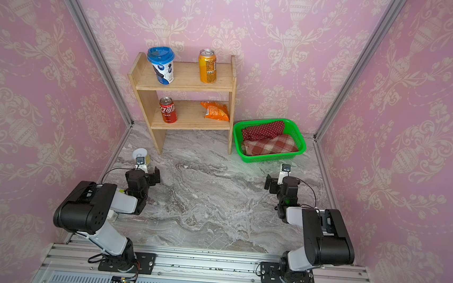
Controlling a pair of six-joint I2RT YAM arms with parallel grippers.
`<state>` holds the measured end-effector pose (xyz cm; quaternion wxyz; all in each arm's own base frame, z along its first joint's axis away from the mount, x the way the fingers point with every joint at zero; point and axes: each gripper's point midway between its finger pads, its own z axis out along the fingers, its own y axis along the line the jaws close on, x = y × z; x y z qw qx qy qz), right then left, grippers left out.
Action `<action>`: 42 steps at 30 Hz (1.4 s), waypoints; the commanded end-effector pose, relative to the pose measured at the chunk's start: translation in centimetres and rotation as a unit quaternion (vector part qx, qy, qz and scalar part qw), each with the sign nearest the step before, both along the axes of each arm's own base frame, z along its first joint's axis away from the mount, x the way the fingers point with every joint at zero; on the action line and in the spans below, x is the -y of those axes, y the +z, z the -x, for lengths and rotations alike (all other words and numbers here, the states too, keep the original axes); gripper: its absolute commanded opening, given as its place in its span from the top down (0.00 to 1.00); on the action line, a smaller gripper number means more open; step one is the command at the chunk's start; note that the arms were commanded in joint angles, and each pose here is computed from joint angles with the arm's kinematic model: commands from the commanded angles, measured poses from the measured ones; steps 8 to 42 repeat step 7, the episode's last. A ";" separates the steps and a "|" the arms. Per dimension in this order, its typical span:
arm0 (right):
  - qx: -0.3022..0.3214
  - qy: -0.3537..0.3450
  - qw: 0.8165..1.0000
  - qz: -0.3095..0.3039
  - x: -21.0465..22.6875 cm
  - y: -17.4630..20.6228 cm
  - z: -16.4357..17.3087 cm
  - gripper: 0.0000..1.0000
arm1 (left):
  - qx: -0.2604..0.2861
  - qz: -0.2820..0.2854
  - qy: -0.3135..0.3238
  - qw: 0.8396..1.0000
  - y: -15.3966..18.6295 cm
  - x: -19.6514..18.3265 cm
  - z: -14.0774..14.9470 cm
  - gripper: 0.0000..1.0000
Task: Roll up the skirts
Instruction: Reset both arms
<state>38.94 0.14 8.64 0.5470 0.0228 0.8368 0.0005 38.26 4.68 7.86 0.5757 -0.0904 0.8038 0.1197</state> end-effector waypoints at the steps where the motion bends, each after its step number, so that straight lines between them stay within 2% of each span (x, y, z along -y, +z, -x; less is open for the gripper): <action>1: 0.008 0.021 1.000 0.003 -0.6 0.7 -0.6 0.00 | 0.025 -0.002 -0.030 0.999 0.7 1.1 0.1 0.01; 7: 0.009 0.022 1.000 0.002 -0.5 0.7 -0.6 0.00 | 0.010 -0.002 -0.021 1.000 0.4 0.9 -0.4 0.01; 42: 0.009 0.022 1.000 0.002 -0.5 0.7 -0.6 0.00 | 0.010 -0.002 -0.021 1.000 0.4 0.9 -0.4 0.01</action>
